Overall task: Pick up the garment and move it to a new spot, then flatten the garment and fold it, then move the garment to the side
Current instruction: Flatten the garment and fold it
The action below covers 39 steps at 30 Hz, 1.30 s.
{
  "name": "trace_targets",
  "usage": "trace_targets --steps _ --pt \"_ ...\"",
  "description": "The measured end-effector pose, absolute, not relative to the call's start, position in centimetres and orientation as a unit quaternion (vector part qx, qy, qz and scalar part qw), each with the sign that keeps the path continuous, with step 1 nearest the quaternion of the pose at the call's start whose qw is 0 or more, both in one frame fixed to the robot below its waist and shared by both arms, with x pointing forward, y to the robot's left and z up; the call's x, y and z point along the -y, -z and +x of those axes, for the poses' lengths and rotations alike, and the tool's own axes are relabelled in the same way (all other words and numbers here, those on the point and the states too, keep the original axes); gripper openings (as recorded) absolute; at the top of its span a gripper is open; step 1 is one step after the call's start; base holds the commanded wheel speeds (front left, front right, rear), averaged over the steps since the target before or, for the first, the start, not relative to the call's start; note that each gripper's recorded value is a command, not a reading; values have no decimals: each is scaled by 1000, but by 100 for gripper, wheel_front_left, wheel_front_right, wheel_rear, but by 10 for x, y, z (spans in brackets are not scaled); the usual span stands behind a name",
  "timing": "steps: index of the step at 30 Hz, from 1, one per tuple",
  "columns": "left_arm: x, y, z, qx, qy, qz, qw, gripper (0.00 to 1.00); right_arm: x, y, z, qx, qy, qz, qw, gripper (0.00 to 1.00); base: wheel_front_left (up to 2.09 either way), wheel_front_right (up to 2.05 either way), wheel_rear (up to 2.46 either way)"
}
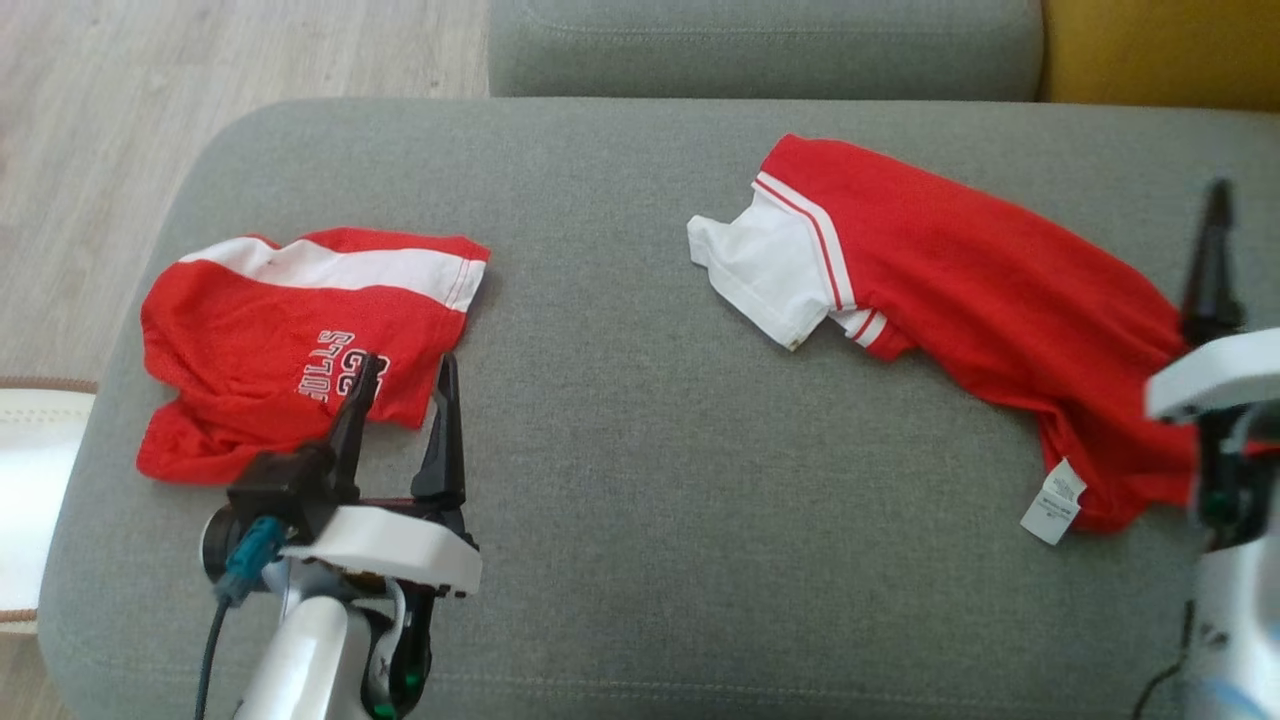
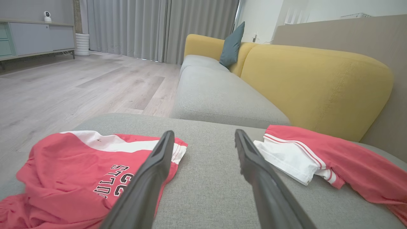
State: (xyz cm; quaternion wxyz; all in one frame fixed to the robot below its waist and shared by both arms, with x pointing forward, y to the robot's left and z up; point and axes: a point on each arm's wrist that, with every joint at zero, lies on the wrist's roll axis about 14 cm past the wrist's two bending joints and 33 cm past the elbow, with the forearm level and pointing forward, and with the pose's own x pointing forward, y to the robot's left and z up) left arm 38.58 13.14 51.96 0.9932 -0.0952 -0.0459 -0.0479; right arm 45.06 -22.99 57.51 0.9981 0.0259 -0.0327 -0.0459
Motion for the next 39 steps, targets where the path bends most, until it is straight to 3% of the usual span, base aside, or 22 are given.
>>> trace_targets --steps 5,9,19,31,39 --pt "-133 -526 383 55 46 -96 993 100 178 -587 437 75 -35 44 996 100 0 0 0" --pt "-136 -531 380 64 42 -96 992 100 135 -569 419 64 -98 60 991 100 0 0 0" --pt "-144 -536 375 73 30 -98 992 100 97 -526 406 13 -150 66 986 100 0 0 0" --pt "-155 -509 375 32 9 -106 994 100 35 -468 450 -93 -230 -20 969 100 0 0 0" --pt "-173 -502 384 20 -18 -107 994 100 16 -416 494 -171 -245 -90 950 100 0 0 0"
